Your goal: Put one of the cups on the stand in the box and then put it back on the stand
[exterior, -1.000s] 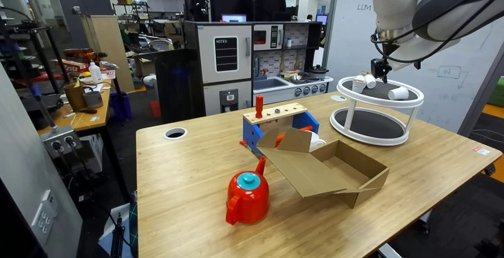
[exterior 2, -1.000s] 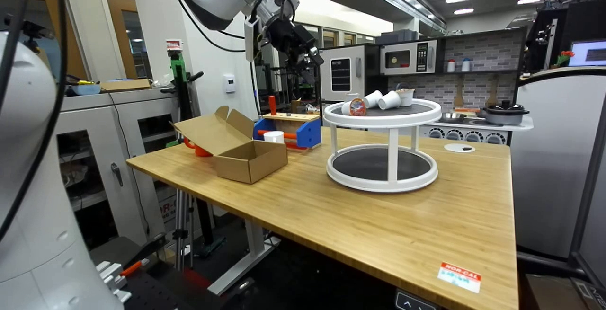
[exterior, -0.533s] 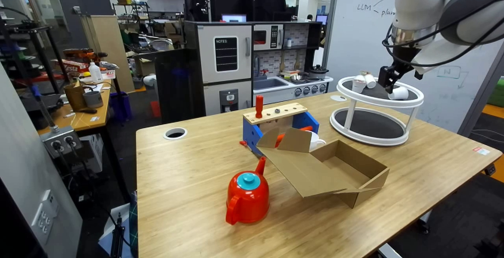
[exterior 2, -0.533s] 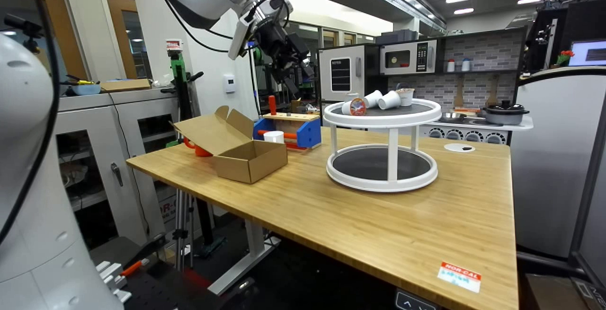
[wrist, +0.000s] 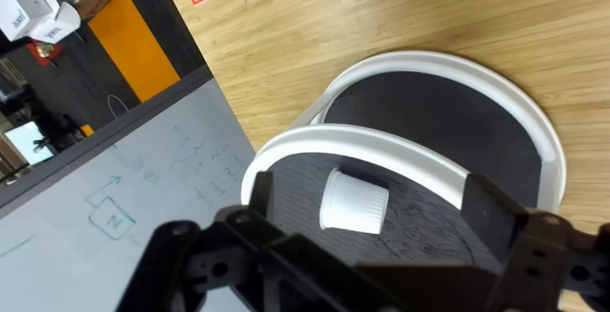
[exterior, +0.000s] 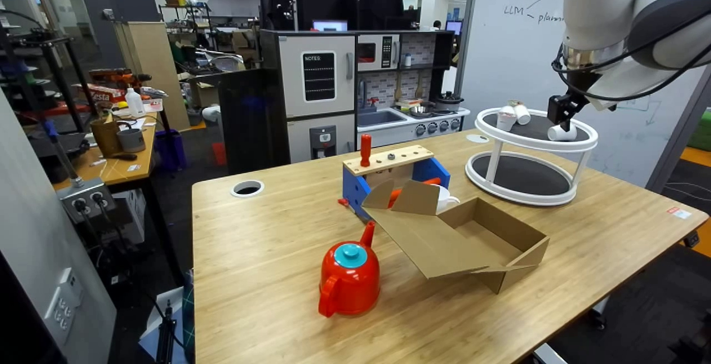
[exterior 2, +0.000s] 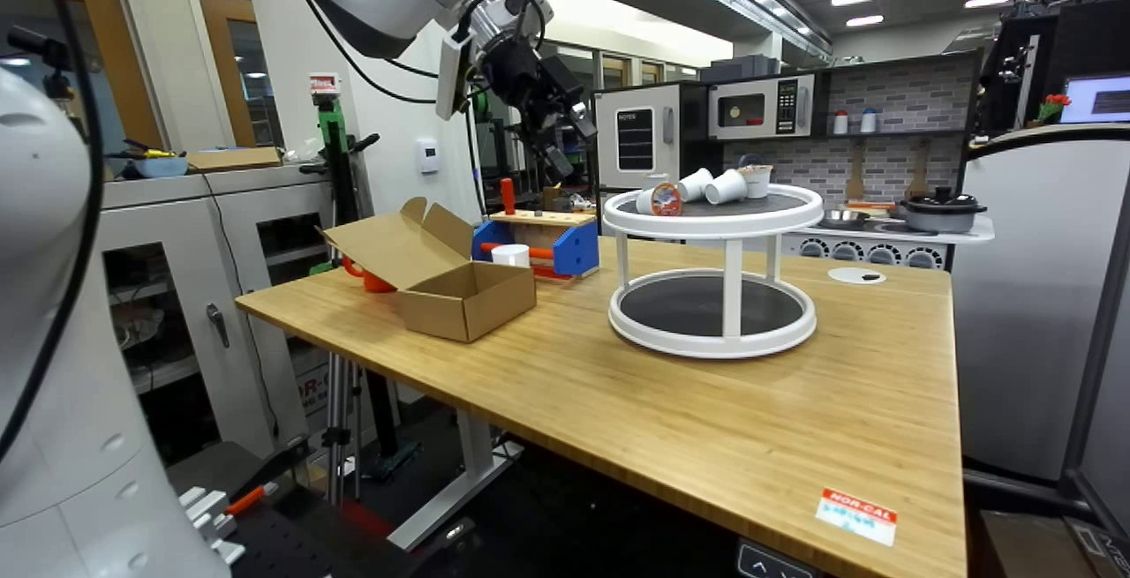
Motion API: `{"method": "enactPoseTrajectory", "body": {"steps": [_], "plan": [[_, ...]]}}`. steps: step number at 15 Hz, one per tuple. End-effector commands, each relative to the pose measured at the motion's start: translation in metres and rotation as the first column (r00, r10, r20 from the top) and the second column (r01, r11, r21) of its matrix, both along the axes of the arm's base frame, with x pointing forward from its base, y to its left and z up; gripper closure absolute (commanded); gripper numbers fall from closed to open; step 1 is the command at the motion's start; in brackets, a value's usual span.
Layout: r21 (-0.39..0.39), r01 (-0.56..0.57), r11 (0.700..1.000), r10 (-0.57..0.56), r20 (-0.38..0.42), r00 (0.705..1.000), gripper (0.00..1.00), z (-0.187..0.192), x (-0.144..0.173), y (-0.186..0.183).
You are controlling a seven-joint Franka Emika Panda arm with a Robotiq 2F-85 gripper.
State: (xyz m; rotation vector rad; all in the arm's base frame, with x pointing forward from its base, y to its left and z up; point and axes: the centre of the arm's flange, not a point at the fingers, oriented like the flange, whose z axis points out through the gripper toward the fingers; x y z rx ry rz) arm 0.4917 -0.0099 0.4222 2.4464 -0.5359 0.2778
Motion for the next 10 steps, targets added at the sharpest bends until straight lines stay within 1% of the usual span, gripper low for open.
{"method": "enactPoseTrajectory", "body": {"steps": [1,2,3,5,10], "plan": [[-0.038,0.078,0.996,-0.077,0.036,0.996,0.00,0.0091,0.0042,0.0050],[-0.043,0.100,0.994,-0.097,0.053,0.994,0.00,0.0116,0.0051,0.0066],[-0.018,0.060,0.998,-0.059,0.038,0.998,0.00,0.0074,0.0009,0.0041],[-0.022,0.079,0.997,-0.077,0.053,0.996,0.00,0.0101,0.0014,0.0067],[-0.023,0.084,0.996,-0.082,0.054,0.995,0.00,0.0100,0.0012,0.0065]]}}
